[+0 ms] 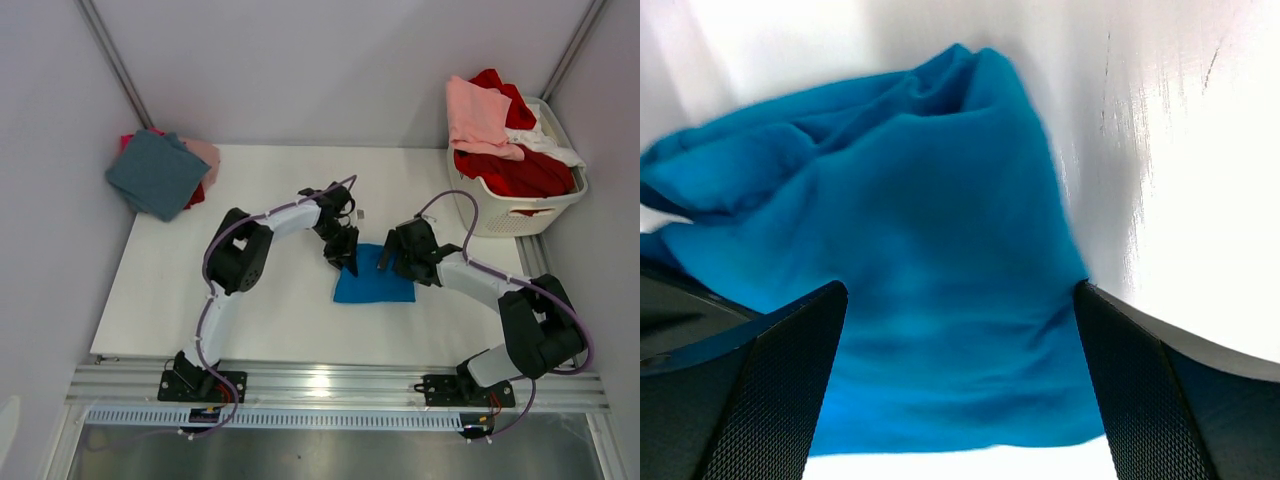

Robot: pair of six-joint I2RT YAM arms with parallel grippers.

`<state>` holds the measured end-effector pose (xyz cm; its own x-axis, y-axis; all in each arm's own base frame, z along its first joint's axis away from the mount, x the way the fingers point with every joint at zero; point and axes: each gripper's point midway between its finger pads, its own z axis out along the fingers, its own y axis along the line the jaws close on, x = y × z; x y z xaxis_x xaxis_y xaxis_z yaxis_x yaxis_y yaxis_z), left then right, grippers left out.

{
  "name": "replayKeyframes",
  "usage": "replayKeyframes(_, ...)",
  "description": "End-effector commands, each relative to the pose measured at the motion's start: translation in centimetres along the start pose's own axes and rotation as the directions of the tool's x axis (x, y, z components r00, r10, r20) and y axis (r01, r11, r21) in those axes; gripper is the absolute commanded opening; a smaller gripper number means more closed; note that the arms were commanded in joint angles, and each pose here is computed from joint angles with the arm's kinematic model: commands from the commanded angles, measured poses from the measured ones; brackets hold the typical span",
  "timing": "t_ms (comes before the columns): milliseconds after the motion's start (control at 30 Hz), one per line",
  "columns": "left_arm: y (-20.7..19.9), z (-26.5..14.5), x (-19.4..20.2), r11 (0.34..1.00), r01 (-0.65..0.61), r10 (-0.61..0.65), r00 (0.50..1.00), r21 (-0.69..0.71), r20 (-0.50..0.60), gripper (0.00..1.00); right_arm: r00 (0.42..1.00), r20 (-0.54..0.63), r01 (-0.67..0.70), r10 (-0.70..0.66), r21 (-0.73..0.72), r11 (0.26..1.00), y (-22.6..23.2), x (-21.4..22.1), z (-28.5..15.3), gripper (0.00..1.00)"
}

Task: Fold and stack the t-shirts
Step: Put the neatly folded tshirt into the corner of the board with the left arm

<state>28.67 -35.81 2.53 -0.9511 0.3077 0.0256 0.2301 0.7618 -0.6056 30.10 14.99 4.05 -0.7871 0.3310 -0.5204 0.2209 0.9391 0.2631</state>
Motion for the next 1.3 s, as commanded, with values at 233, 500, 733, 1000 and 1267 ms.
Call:
replayKeyframes(233, 4.8, -11.0, -7.6, 0.984, 0.051, 0.002, 0.955, -0.172, 0.295, 0.0, 0.996, 0.089, -0.009, 0.018, -0.107, 0.994, 2.2, -2.8, -2.8, 0.99)
replayKeyframes(500, 11.1, -19.8, -12.9, 0.955, 0.207, -0.084, 0.876, -0.214, 0.475, 0.0, 0.991, 0.135, 0.0, 0.021, -0.152, 0.988, 2.5, -3.8, -5.2, 0.99)
replayKeyframes(733, 14.4, -26.2, -14.8, 0.94, 0.298, -0.144, 0.785, -0.164, 0.602, 0.0, 0.992, 0.129, 0.005, 0.014, -0.151, 0.989, 2.4, -3.5, -5.3, 0.99)
replayKeyframes(1000, 15.2, -32.0, -16.8, 0.948, 0.293, -0.117, 0.68, -0.123, 0.724, 0.0, 0.994, 0.113, 0.021, -0.003, -0.166, 0.986, 3.0, -3.2, -5.0, 1.0)
replayKeyframes(1267, 16.0, -38.6, -17.8, 0.938, 0.3, -0.014, 0.536, -0.175, 0.844, 0.0, 0.994, 0.108, 0.046, -0.028, -0.164, 0.985, 3.3, -2.6, -5.2, 0.99)
